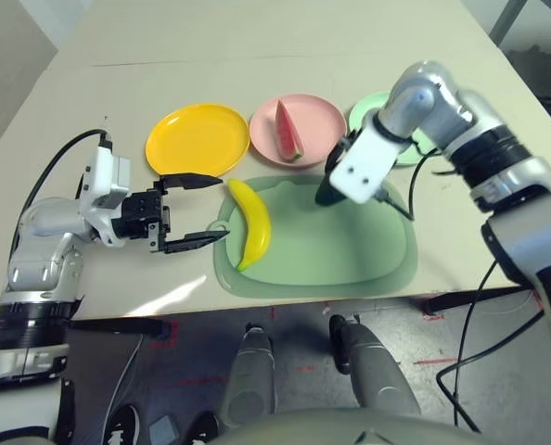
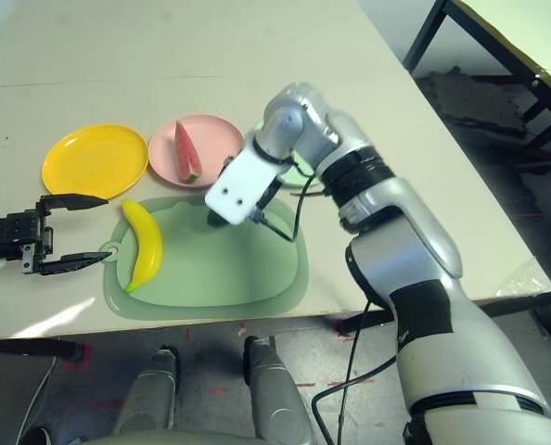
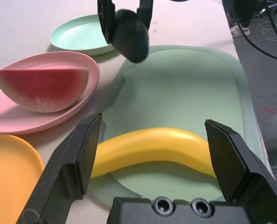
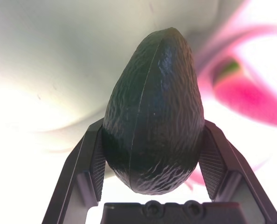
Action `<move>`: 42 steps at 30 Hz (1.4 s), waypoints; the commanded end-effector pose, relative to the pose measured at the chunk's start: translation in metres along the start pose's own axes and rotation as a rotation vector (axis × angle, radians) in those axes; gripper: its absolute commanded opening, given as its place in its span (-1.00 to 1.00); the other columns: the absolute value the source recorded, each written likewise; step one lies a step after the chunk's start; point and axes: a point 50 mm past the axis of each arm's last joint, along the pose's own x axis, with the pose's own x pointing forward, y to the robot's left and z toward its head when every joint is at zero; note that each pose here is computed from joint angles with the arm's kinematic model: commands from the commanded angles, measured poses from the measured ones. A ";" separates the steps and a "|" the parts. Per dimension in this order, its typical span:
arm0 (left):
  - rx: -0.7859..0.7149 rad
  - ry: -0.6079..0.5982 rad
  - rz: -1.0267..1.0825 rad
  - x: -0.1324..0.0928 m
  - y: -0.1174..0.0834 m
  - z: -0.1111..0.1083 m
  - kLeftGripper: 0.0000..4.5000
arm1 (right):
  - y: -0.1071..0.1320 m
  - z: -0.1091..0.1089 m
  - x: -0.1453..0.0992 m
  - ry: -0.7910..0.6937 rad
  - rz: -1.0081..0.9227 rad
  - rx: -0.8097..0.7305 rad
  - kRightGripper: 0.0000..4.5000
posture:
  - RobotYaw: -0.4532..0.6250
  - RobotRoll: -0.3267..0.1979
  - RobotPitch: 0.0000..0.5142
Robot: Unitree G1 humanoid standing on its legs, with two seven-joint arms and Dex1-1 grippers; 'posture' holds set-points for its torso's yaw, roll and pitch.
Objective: Place the fruits into color-matched plates.
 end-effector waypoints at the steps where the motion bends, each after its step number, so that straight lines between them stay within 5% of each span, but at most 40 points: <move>1: 0.018 0.024 -0.020 0.001 -0.002 0.001 1.00 | 0.000 -0.021 -0.013 0.112 -0.081 0.101 0.34 | -0.23 0.25 -0.06; 10: 0.029 0.046 -0.040 0.002 0.000 0.000 1.00 | 0.028 -0.067 -0.003 0.423 -0.181 0.252 0.34 | -0.24 0.25 -0.07; 19: 0.037 0.071 -0.049 -0.002 0.000 0.000 1.00 | 0.049 -0.079 0.015 0.452 -0.224 0.359 0.34 | -0.21 0.25 -0.10; 20: 0.039 0.074 -0.049 -0.003 0.000 0.000 1.00 | 0.051 -0.080 0.017 0.451 -0.225 0.369 0.67 | -0.21 0.25 -0.10; 22: 0.043 0.078 -0.047 -0.004 0.001 0.001 1.00 | 0.053 -0.080 0.019 0.450 -0.226 0.376 0.97 | -0.21 0.25 -0.12; 27: 0.052 0.082 -0.047 -0.004 0.002 0.002 1.00 | 0.052 -0.082 0.010 0.441 -0.243 0.394 0.99 | -0.21 0.25 -0.15; 33: 0.074 0.096 -0.063 -0.006 0.003 0.005 1.00 | 0.041 -0.076 -0.010 0.334 -0.275 0.422 0.99 | -0.19 0.25 -0.16; 42: 0.162 0.240 -0.172 -0.017 0.018 0.013 1.00 | 0.033 -0.037 -0.026 -0.174 -0.257 0.452 0.99 | -0.22 0.25 -0.11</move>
